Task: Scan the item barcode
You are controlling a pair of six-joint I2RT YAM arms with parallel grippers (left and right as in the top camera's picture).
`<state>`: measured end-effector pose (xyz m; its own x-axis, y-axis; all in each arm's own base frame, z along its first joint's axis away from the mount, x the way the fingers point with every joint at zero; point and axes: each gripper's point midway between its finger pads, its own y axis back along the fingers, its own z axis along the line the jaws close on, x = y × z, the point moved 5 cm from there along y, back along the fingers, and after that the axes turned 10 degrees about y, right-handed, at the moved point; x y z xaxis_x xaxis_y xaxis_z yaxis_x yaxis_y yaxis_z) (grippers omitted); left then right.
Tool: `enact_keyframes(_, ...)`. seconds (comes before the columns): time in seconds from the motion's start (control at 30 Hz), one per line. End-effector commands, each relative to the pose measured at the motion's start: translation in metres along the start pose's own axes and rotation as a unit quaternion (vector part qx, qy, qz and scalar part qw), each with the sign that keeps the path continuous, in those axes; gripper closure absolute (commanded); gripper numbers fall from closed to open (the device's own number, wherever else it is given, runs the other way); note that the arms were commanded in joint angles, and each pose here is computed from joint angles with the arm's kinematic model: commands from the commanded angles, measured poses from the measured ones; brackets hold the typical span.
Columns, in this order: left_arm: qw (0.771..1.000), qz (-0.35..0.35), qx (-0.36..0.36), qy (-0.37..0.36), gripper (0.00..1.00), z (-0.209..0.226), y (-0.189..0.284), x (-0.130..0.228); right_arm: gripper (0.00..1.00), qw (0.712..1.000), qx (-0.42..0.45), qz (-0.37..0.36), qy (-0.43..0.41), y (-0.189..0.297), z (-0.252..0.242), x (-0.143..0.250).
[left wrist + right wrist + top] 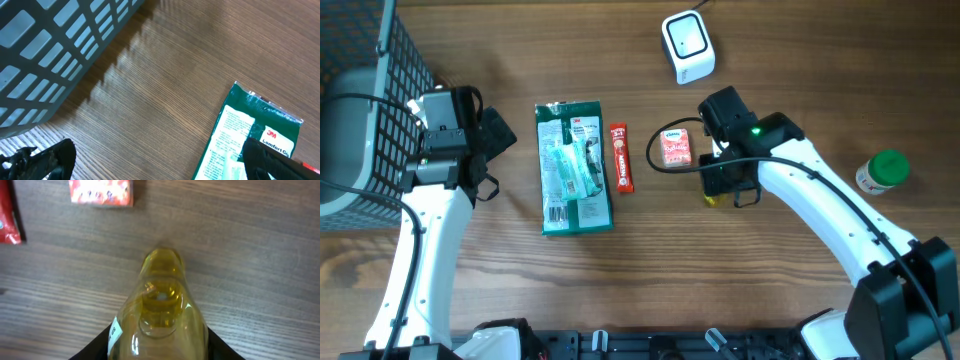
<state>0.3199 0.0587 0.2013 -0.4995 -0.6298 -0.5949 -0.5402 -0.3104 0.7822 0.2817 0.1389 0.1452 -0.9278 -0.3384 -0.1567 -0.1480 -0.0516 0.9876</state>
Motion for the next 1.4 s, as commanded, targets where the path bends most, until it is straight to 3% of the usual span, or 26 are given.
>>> enact_keyframes(0.0,1.0,-0.01,-0.003,-0.002,0.0,0.001,0.003,-0.005,0.68,0.996,-0.028,-0.079,-0.019,0.05,-0.005,-0.017)
enact_keyframes(0.13,1.0,-0.01,-0.003,-0.002,0.0,0.001,0.003,-0.005,0.78,0.98,-0.14,-0.142,-0.013,0.09,-0.011,-0.017)
enact_keyframes(0.27,1.0,-0.01,-0.003,-0.002,0.0,0.001,0.003,-0.005,0.96,0.951,-0.262,-0.165,0.008,0.111,-0.014,-0.01)
enact_keyframes(0.4,1.0,-0.01,-0.003,-0.002,0.0,0.001,0.003,-0.005,0.96,0.907,-0.374,-0.188,0.05,0.128,-0.012,0.002)
enact_keyframes(0.53,1.0,-0.01,-0.003,-0.002,0.0,0.001,0.003,-0.005,0.95,0.839,-0.481,-0.224,0.124,0.153,0.003,0.024)
enact_keyframes(0.73,1.0,-0.01,-0.003,-0.002,0.0,0.001,0.003,-0.005,0.96,0.821,-0.504,-0.226,0.142,0.159,0.009,0.034)
enact_keyframes(0.83,1.0,-0.01,-0.003,-0.002,0.0,0.001,0.003,-0.005,0.96,0.791,-0.541,-0.251,0.135,0.172,0.012,0.03)
enact_keyframes(1.37,1.0,-0.01,-0.003,-0.002,0.0,0.001,0.003,-0.005,0.96,0.802,-0.536,-0.237,0.112,0.169,0.01,0.026)
